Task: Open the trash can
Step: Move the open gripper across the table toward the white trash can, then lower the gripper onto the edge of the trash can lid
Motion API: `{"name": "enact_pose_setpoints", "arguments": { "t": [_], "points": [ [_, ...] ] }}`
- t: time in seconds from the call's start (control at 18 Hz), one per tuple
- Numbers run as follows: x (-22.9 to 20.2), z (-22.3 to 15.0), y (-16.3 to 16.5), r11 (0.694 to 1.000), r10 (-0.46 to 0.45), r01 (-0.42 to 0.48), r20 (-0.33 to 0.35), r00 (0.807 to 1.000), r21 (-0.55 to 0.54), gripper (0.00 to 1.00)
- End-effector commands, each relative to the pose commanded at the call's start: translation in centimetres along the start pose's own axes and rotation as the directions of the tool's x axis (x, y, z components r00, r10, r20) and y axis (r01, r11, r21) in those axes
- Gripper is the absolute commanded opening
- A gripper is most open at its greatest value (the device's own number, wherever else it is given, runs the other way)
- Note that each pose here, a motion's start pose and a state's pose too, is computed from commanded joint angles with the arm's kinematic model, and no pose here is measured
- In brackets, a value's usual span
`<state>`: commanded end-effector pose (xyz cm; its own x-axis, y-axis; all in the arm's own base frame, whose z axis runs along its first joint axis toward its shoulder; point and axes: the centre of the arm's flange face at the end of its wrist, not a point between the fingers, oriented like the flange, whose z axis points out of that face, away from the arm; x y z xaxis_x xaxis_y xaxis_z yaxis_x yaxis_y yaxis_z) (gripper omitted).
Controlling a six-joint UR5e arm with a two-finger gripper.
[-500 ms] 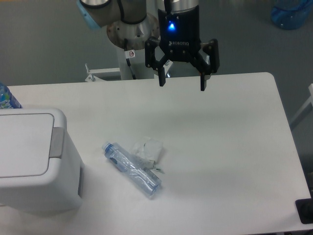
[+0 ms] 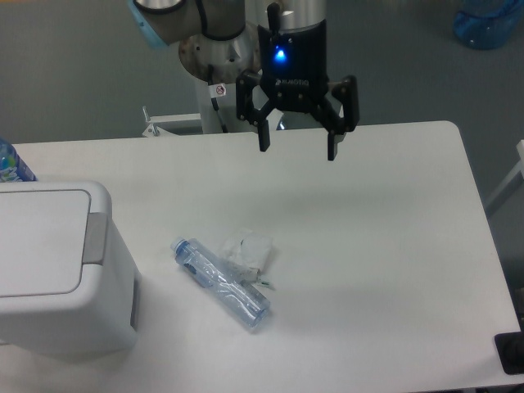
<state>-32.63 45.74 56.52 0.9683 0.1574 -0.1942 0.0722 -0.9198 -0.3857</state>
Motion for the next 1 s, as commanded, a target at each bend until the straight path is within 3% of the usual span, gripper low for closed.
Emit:
{"name": "enact_pose_setpoints", "arguments": {
  "t": [0.5,1.0],
  "points": [
    [1.3,1.5,-2.5,0.991,-0.121,0.12,0.014,0.993,0.066,1.0],
    [2.4,2.3,-3.6,0.966,-0.232,0.238,-0.07,0.97,0.097,1.0]
  ]
}}
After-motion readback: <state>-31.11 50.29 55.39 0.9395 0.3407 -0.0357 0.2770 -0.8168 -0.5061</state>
